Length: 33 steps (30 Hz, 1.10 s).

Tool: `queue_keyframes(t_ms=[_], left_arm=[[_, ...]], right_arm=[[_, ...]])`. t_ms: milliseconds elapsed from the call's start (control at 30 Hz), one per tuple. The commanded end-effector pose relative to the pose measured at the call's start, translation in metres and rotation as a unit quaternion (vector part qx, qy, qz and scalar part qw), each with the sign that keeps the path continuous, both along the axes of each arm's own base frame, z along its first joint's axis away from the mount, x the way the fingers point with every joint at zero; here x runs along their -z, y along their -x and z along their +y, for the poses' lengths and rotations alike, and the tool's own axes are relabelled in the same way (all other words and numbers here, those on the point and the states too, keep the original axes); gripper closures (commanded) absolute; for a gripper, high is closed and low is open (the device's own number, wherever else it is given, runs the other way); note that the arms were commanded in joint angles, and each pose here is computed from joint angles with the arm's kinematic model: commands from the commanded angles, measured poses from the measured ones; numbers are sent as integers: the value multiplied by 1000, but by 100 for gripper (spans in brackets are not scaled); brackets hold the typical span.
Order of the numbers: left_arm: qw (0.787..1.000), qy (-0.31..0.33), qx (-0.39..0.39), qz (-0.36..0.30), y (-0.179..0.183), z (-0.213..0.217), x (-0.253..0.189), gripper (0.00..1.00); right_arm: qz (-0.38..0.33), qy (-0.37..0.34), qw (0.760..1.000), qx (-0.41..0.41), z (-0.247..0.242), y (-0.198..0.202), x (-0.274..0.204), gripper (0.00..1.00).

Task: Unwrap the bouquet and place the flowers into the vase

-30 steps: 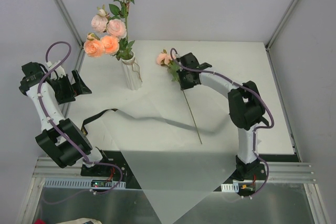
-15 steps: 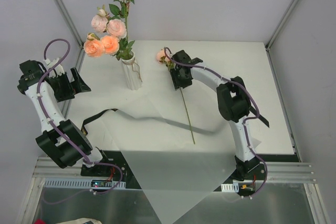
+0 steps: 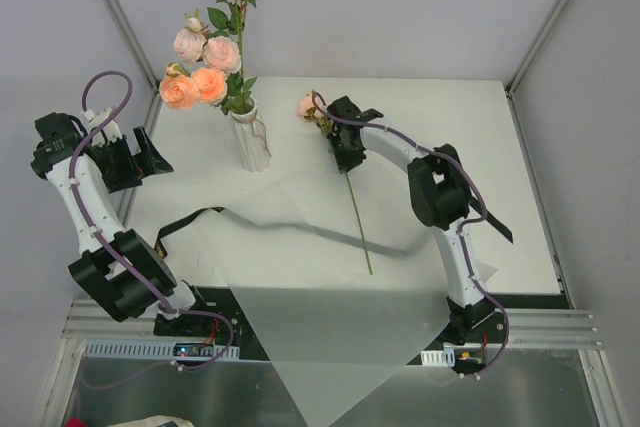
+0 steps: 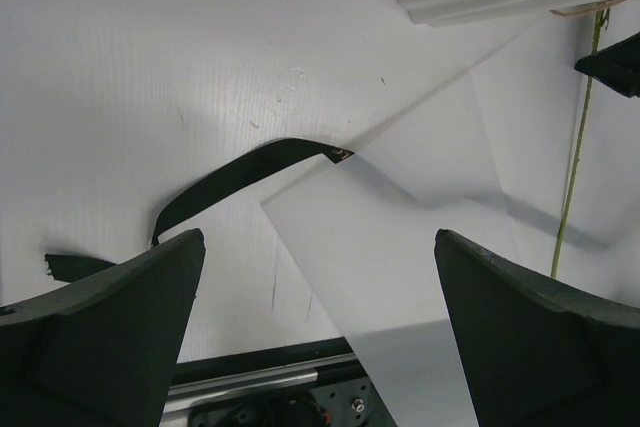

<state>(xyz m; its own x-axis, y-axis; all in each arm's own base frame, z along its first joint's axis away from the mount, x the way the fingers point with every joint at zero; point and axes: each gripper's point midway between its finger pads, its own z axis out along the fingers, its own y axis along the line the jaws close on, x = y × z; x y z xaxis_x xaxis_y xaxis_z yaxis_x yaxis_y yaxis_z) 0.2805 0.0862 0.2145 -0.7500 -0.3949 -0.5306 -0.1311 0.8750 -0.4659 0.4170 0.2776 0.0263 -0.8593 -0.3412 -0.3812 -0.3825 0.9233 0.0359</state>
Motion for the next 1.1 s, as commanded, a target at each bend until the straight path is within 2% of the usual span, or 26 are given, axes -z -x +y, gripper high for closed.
queue_keyframes(t_ms=[0, 233, 300, 333, 433, 467, 533, 667, 733, 767, 833, 867, 900, 933, 967, 1033, 1067], left_arm=[[1000, -16, 5, -21, 3, -3, -18, 1], [999, -21, 4, -26, 4, -3, -27, 1], [999, -23, 4, -28, 4, -3, -29, 1], [999, -23, 3, -27, 4, -3, -30, 1], [999, -24, 4, -26, 4, -3, -30, 1], [999, -25, 3, -26, 4, -2, -30, 1], [999, -24, 5, -26, 5, -3, -32, 1], [999, -18, 7, -33, 6, -8, -37, 1], [999, -14, 7, -36, 6, -9, -38, 1], [999, -13, 6, -33, 7, -9, -37, 1], [999, -11, 5, -31, 7, -10, -38, 1], [999, -12, 5, -32, 7, -9, -38, 1], [999, -13, 4, -31, 7, -9, -38, 1], [999, -11, 3, -31, 6, -9, -39, 1], [999, -11, 3, -32, 6, -9, -39, 1], [999, -7, 4, -34, 5, -10, -41, 1], [999, -4, 5, -35, 5, -11, -41, 1]], right_arm=[[11, 7, 1000, 5, -2, -1, 5, 78], [11, -1, 1000, 15, 0, -5, 4, 89], [4, -16, 1000, 21, 2, -8, -8, 98], [1, -25, 999, 27, 2, -9, -15, 99], [-33, -85, 995, 29, 13, -17, -61, 99], [-62, -116, 991, 28, 18, -22, -94, 99], [-93, -147, 984, 27, 19, -28, -131, 99], [-162, -251, 954, 20, 26, -33, -242, 99], [-209, -294, 933, 11, 27, -35, -298, 99], [-242, -326, 914, -7, 30, -30, -335, 99], [-275, -364, 890, -22, 33, -24, -368, 99], [-328, -405, 852, -47, 34, -13, -416, 99], [-352, -426, 832, -58, 36, -7, -436, 99], [-354, -437, 825, -59, 38, -5, -430, 99], [-427, -476, 764, -89, 35, 10, -485, 99], [-470, -492, 724, -117, 43, 23, -498, 99], [-530, -514, 660, -139, 39, 39, -536, 99]])
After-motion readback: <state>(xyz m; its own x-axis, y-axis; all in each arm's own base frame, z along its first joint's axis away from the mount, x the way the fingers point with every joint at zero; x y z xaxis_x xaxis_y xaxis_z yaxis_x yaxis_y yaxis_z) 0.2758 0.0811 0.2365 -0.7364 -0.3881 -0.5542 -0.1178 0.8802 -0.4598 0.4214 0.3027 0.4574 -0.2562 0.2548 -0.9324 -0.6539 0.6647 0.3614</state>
